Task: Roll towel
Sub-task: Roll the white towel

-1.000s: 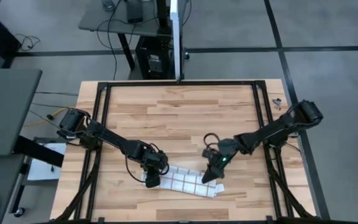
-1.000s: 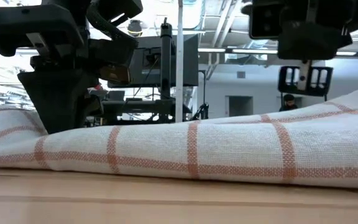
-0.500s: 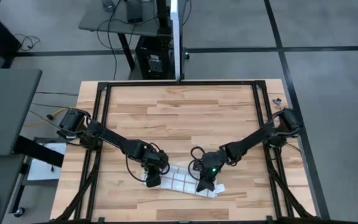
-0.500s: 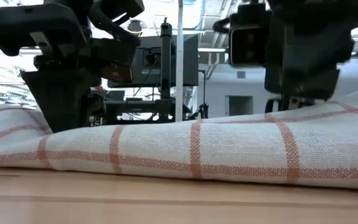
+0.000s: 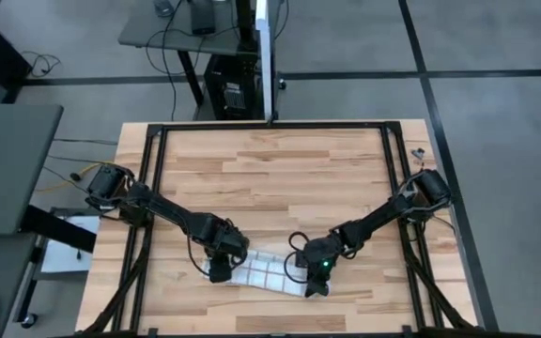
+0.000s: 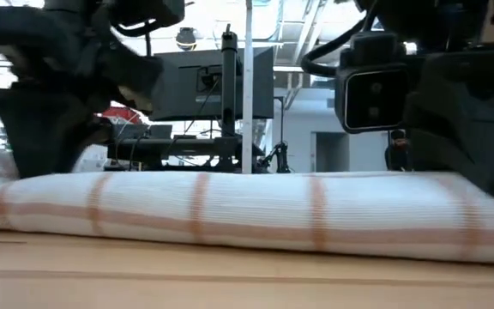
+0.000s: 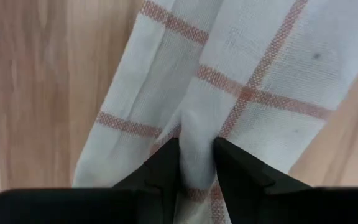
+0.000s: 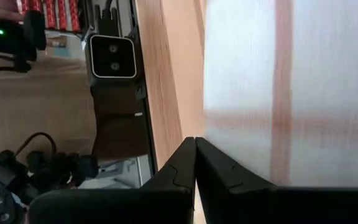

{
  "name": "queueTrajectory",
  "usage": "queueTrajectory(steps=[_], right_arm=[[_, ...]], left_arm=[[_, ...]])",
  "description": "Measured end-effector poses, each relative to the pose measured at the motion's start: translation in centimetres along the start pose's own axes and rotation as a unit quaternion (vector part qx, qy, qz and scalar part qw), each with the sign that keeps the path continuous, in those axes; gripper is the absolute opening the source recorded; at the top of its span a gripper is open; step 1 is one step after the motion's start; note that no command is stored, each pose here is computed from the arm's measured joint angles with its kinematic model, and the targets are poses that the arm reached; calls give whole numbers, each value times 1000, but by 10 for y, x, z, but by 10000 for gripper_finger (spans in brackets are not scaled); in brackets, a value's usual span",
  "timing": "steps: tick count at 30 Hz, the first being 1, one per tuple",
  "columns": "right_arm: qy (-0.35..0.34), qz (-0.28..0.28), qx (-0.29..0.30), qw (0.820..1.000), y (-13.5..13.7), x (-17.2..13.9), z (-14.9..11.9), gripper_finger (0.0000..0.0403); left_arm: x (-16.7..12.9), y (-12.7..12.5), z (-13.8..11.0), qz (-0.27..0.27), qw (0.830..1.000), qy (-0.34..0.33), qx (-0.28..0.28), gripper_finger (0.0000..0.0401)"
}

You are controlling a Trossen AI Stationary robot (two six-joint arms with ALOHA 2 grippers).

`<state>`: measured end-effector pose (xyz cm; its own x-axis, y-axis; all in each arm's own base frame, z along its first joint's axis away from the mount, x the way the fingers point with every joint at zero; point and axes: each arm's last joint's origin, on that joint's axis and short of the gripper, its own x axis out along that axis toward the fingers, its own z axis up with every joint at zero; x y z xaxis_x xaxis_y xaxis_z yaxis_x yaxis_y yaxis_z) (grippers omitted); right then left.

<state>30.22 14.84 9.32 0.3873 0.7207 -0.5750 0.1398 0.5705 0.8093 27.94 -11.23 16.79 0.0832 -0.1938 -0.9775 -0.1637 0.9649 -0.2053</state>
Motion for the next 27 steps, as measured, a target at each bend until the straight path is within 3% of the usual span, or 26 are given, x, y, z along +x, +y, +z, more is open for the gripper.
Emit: queueTrajectory(steps=[8,15,20,25,27], right_arm=[[1,-1,0,1000,-1,-1,0,0],[8,-8,2,1000,12,-20,-4,0],[-33,25,-35,999,39,-40,2,0],[-75,-15,-85,993,57,-42,14,0],[-75,-60,-122,988,64,-39,18,0]], left_arm=[[-67,-3,-1,-11,990,-142,-15,87],[-105,1,-27,-38,983,-174,-36,87],[-94,-12,-37,-78,978,-187,-40,87],[-63,-31,-43,-98,978,-184,-27,87],[-53,-37,-42,-85,979,-184,-22,87]])
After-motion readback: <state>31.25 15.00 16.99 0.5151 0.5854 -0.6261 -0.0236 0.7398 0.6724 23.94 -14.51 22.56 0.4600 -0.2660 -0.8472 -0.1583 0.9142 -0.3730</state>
